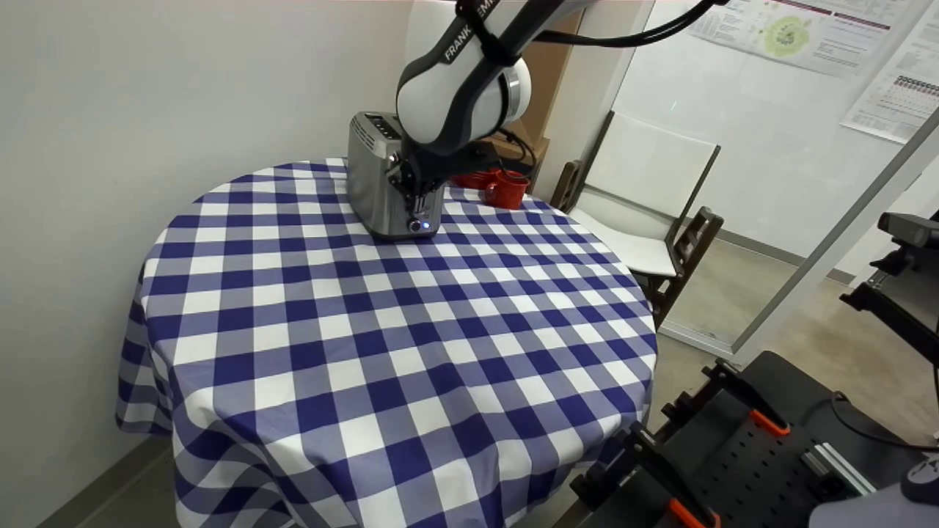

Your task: Push the lever on the toaster downwards

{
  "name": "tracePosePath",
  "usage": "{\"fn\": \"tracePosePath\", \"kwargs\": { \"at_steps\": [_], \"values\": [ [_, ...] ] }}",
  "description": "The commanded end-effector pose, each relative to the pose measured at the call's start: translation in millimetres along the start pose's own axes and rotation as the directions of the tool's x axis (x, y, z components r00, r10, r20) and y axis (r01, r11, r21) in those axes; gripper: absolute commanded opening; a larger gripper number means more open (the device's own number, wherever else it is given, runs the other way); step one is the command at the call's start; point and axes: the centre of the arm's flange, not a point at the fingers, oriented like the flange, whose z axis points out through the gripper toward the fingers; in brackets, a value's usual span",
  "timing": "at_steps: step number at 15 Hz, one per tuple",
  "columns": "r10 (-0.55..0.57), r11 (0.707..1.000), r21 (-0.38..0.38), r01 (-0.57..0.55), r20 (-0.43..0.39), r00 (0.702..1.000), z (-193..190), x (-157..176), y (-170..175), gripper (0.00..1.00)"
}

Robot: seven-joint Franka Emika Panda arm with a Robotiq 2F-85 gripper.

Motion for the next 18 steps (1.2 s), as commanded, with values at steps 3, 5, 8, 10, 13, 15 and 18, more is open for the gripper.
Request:
{"fn": "tracePosePath", "kwargs": {
  "at_steps": [3,5,8,10,13,15,18],
  "values": [
    [0.046,0.985,0.162,-0.063,0.109,0.993,-4,-13,-4,0.4],
    [0.05,0.965,0.246,-0.089,0.163,0.985,-22,-17,-5,0.56],
    [-0.011,0.93,0.356,-0.087,0.262,0.965,-52,-30,-6,0.77],
    [-0.066,0.914,0.401,-0.067,0.31,0.948,-71,-39,-6,0.92],
    [-0.157,0.92,0.391,0.001,0.369,0.916,-104,-54,5,1.0],
    [-0.188,0.939,0.341,0.045,0.4,0.897,-127,-67,16,1.0],
    [-0.193,0.963,0.253,0.09,0.418,0.888,-161,-89,33,1.0]
  ]
}}
